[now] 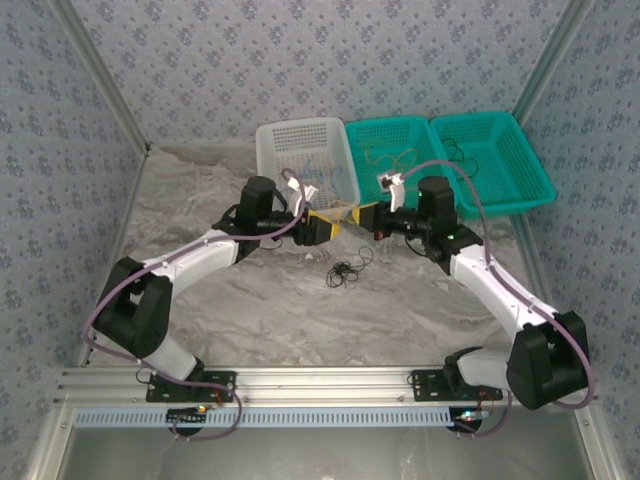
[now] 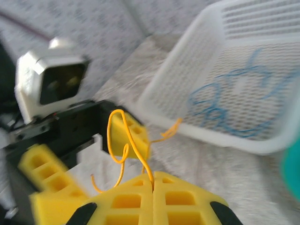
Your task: Untangle the cables
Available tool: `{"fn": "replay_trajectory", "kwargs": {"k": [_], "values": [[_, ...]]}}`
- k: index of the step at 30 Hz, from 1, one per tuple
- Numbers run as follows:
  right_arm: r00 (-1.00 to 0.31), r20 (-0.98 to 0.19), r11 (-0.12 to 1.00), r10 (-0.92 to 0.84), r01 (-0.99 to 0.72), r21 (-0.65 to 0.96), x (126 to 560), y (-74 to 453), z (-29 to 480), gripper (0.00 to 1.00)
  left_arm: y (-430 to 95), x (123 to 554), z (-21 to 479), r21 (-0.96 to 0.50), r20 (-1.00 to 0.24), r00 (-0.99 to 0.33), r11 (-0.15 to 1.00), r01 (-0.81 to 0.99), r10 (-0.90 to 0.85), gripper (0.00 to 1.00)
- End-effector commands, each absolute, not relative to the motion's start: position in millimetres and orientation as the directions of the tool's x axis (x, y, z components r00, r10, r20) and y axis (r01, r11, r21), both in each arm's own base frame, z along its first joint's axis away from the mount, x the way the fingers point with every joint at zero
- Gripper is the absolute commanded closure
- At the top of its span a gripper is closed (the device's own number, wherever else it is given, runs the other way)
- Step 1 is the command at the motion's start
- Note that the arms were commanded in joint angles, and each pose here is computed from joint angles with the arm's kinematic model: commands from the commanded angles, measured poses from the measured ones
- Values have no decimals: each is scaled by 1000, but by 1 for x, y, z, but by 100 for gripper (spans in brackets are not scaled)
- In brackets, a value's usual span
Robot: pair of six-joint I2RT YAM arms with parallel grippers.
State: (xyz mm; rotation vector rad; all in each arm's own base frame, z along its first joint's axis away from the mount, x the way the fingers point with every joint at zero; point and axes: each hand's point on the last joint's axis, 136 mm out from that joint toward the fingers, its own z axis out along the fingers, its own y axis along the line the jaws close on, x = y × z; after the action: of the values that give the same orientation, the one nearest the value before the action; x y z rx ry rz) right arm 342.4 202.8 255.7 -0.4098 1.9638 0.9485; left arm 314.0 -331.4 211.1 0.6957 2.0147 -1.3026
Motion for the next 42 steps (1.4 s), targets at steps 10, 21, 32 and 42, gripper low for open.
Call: {"fn": "replay_trajectory", "kwargs": {"k": [10,21,32,42], "values": [[-574,-765,929,292,-19,369,457,69,212,62,-294,368,168,-508,-710,-703,729,458,-53,1],[-512,-794,944,326,129,305,417,43,236,0,-304,363,142,-421,-674,-739,817,394,9,1],[-407,-804,897,433,279,342,327,-1,218,0,-325,361,126,-407,-635,-772,846,345,10,1],[-555,-693,880,461,190,435,303,12,184,0,-337,347,113,-433,-597,-801,827,359,34,1]]}}
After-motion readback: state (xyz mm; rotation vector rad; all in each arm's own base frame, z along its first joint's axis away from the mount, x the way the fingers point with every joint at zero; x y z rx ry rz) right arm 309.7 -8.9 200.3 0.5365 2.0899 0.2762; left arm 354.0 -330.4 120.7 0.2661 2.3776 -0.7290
